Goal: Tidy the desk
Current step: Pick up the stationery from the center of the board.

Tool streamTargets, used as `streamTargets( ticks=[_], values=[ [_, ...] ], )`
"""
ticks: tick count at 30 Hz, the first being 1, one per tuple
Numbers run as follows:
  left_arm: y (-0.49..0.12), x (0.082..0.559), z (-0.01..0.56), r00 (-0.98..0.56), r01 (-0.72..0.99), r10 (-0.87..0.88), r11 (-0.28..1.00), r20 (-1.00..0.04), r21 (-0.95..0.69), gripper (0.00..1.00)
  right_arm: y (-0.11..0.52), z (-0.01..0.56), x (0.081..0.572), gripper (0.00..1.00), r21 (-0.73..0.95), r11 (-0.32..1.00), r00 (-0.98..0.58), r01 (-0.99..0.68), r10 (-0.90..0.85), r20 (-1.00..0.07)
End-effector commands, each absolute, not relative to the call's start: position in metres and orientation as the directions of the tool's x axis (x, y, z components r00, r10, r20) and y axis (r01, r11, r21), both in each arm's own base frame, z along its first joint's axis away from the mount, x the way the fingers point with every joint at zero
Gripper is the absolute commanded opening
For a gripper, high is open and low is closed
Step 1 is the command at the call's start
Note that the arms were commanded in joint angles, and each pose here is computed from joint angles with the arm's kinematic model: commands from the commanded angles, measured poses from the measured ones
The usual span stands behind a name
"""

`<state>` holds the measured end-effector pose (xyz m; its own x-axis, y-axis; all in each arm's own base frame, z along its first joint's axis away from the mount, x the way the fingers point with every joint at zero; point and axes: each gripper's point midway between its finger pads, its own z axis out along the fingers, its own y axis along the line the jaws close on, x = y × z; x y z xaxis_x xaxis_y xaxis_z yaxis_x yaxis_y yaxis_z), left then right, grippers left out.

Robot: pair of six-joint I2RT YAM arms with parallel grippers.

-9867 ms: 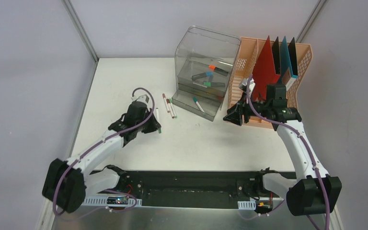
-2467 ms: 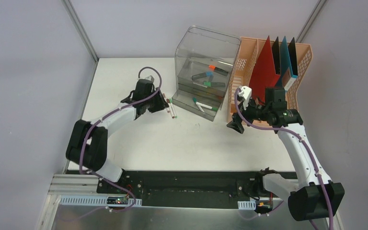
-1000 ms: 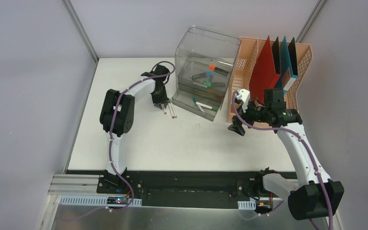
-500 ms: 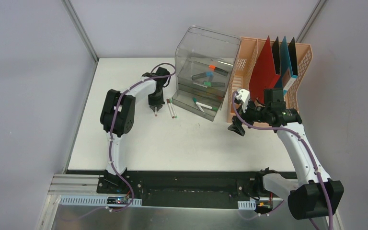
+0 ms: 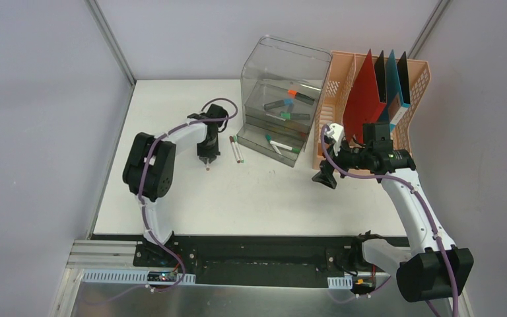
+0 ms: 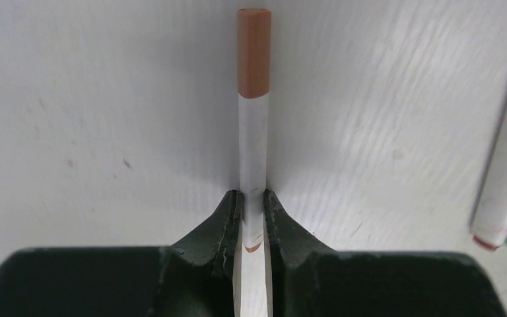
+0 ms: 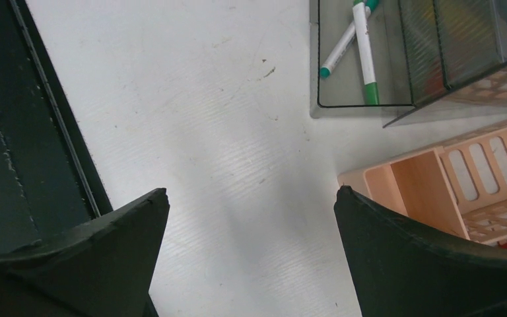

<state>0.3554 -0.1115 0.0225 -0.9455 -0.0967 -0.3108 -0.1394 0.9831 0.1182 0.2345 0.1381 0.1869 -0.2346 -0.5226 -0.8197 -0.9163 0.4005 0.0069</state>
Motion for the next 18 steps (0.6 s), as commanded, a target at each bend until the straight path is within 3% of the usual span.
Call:
streamTargets(
  ticks=[1,8,18],
  values=[
    [-0.124,0.343,0.044,-0.917,-0.107,-0.101,0.994,-0.387,-0.006,0.00,0.153,0.207,0.226,0.99,0.048,0.339,-0.206,-0.940,-0.447,-0.871],
    [-0.156,0.306,0.065,-0.861,-0.013,-0.172,0.948,-0.479,-0.317,0.00,0.183,0.240,0.203,1.00,0.252,0.209,-0.301,-0.945,-0.249,-0.921],
    [-0.190,0.256,0.127,-0.715,0.229,-0.331,0.722,-0.616,-0.653,0.00,0.201,0.261,0.182,1.00,0.408,0.009,-0.408,-0.913,-0.070,-0.910]
  ],
)
